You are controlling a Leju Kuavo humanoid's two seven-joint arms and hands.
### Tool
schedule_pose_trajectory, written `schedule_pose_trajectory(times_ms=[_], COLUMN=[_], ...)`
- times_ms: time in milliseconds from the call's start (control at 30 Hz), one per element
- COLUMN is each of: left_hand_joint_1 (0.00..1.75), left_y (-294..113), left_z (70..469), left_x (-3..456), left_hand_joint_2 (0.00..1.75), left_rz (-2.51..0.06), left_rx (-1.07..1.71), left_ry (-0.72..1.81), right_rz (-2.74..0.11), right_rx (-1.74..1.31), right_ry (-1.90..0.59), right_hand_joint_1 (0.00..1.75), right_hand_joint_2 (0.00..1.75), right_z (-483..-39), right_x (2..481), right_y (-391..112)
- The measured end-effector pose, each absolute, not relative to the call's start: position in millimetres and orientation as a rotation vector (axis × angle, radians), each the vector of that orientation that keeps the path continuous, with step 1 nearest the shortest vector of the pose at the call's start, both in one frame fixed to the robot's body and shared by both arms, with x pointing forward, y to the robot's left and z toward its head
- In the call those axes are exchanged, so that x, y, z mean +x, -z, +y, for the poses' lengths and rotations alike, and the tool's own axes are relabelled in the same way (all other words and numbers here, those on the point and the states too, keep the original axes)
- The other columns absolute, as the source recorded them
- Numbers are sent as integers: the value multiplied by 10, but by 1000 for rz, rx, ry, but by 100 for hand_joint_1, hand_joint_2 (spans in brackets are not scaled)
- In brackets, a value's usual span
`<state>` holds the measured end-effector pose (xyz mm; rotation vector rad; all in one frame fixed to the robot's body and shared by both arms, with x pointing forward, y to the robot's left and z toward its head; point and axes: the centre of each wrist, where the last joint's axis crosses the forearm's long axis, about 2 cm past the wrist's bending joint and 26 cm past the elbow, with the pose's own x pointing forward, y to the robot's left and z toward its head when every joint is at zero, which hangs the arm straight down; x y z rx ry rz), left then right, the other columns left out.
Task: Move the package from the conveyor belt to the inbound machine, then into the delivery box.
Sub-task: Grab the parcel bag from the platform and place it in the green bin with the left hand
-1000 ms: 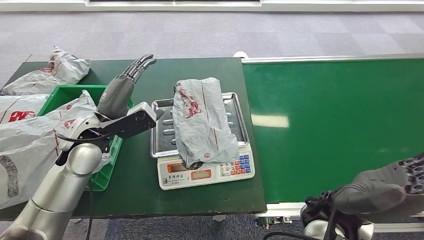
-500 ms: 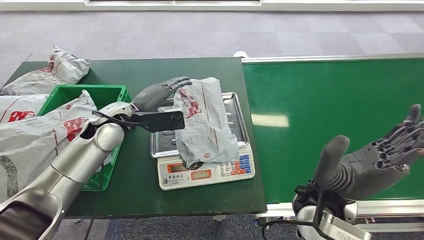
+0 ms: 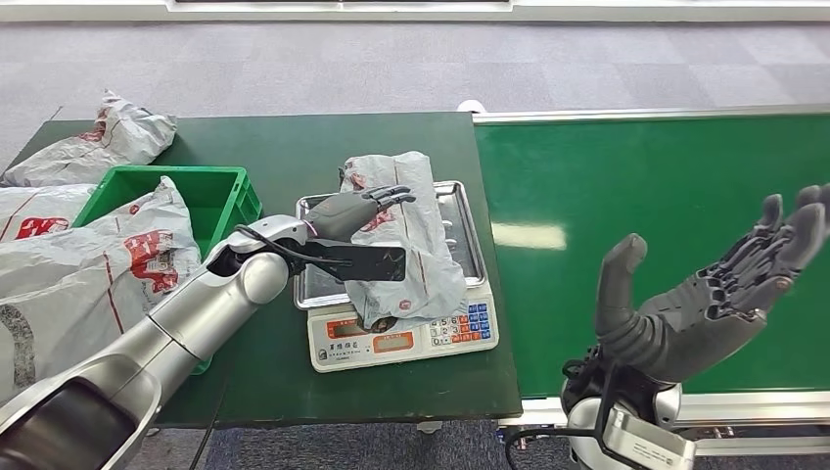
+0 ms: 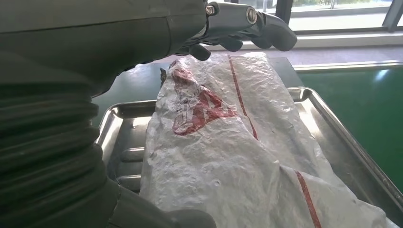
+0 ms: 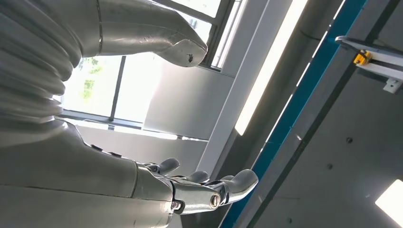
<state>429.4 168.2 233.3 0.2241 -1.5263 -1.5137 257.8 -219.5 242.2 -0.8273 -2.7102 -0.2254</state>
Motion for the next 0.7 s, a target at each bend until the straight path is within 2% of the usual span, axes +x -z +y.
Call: schedule_pose_trajectory(times_ms=[333, 700], left_hand_joint_1=[0, 0], left_y=[-2181, -1807], left_z=[1338, 947], left_x=[4157, 3902], left_hand_joint_2=[175, 175], left_rz=[-1469, -1362], left_rx=[62, -72], left_ry=[1636, 1709], right_rz=[-2717, -2722], right_rx=[-775, -725], right_ry=[190, 177], right_hand_joint_1=[0, 0], right_hand_joint_2=[175, 175], right_z=[-2066, -1955], right_x=[2573, 2572], right_y=[-2397, -2421])
